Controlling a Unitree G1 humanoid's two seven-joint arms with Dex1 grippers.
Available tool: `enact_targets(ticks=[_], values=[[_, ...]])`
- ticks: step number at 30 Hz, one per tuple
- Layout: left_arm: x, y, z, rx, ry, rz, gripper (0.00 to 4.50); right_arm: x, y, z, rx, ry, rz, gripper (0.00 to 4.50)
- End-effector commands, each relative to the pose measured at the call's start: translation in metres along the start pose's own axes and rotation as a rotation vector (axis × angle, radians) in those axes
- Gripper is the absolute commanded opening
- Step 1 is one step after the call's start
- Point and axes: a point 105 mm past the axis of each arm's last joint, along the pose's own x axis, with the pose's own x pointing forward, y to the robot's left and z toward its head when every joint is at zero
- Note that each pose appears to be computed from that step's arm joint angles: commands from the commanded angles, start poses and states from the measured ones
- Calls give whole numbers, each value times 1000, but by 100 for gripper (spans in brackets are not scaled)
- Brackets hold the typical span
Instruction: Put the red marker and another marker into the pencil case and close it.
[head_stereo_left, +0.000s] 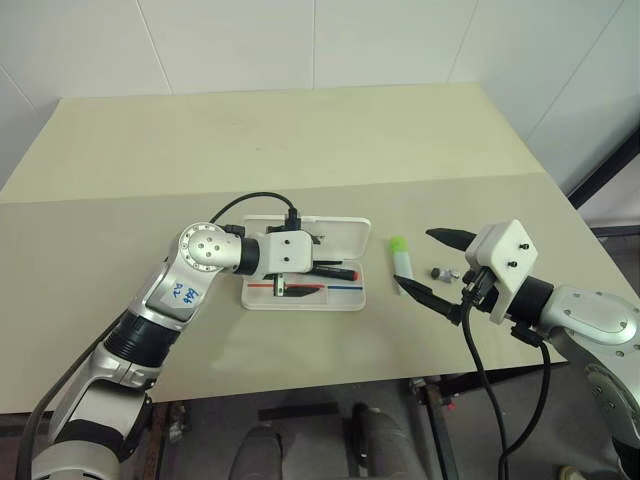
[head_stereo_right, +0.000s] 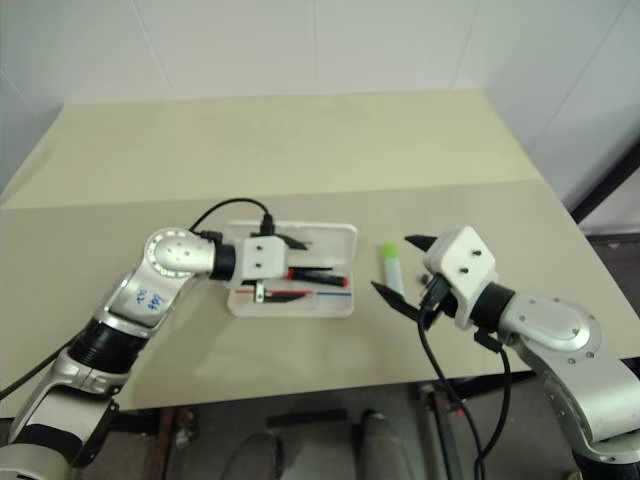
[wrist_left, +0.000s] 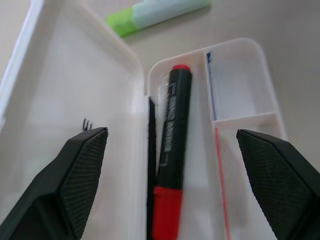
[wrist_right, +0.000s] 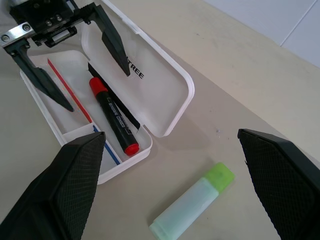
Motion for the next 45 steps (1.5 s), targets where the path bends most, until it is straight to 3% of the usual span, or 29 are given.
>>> enact_targets(ticks=[1,10,20,31,41,45], values=[[-6,-6,30,15,-111,-35,440,-4,-2,11,-45,-27,-15,450],[-14,-16,58,-42,-208,-114,440,-4,-2,11,-42,-26,-17,450],[-40,6,116,-128,-513,-94,440,-9,-7,4,-43,12,-35,450],[-56,40,110,-76,-625,29,440,-13,-10,-5,-18,42,-69,450],[-52,36,71,27,-536,-65,440,-4,-32,-34,9,173,-226,450],[-49,30,70,68,-573,-134,440,5,-38,-37,19,195,-275,450]])
